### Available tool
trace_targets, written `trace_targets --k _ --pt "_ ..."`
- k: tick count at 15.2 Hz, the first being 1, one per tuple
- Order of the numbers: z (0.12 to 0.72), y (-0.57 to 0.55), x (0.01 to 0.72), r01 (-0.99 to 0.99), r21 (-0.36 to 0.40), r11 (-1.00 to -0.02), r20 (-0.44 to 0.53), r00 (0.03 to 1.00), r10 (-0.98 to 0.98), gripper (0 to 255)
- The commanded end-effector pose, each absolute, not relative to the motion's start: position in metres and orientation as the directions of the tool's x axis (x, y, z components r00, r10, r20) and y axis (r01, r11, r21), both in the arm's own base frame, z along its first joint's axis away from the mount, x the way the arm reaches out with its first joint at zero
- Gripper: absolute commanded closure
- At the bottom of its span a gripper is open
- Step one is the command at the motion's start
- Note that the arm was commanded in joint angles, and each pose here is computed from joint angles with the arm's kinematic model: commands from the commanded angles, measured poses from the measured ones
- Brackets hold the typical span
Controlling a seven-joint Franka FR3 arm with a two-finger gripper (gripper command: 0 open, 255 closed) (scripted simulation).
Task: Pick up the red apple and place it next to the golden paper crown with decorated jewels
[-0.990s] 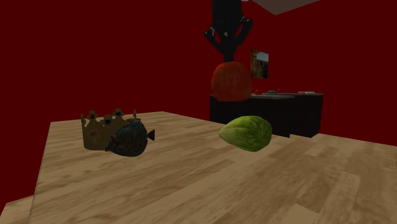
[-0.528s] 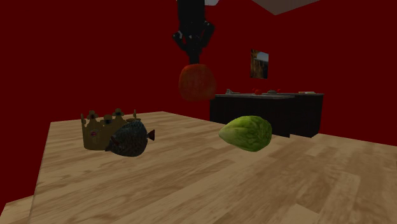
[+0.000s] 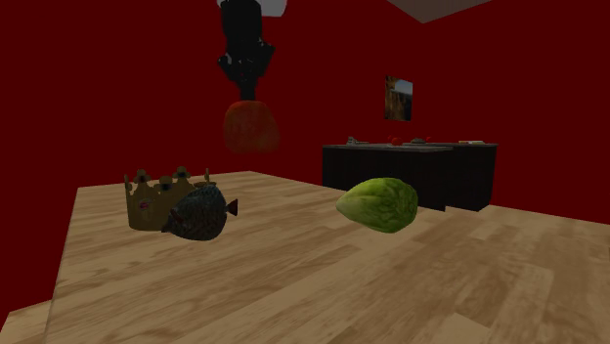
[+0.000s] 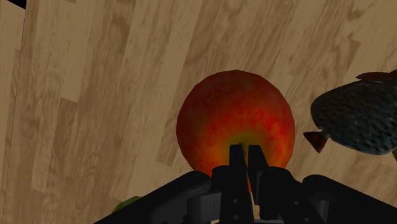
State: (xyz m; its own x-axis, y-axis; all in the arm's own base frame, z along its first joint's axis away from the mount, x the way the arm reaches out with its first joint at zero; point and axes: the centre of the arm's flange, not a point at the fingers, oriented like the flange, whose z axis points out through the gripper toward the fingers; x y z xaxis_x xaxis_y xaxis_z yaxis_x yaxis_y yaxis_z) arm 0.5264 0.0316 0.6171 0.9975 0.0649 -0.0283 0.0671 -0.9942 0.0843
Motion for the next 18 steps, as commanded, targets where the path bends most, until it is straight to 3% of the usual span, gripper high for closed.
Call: trace_targets --k 1,18 --pt "0.617 0.055 0.516 0.066 0.085 -0.994 -0.028 0.998 0.063 255" --pt "0.617 0.267 0.444 0.066 0.085 -0.994 -0.028 0.998 0.063 255"
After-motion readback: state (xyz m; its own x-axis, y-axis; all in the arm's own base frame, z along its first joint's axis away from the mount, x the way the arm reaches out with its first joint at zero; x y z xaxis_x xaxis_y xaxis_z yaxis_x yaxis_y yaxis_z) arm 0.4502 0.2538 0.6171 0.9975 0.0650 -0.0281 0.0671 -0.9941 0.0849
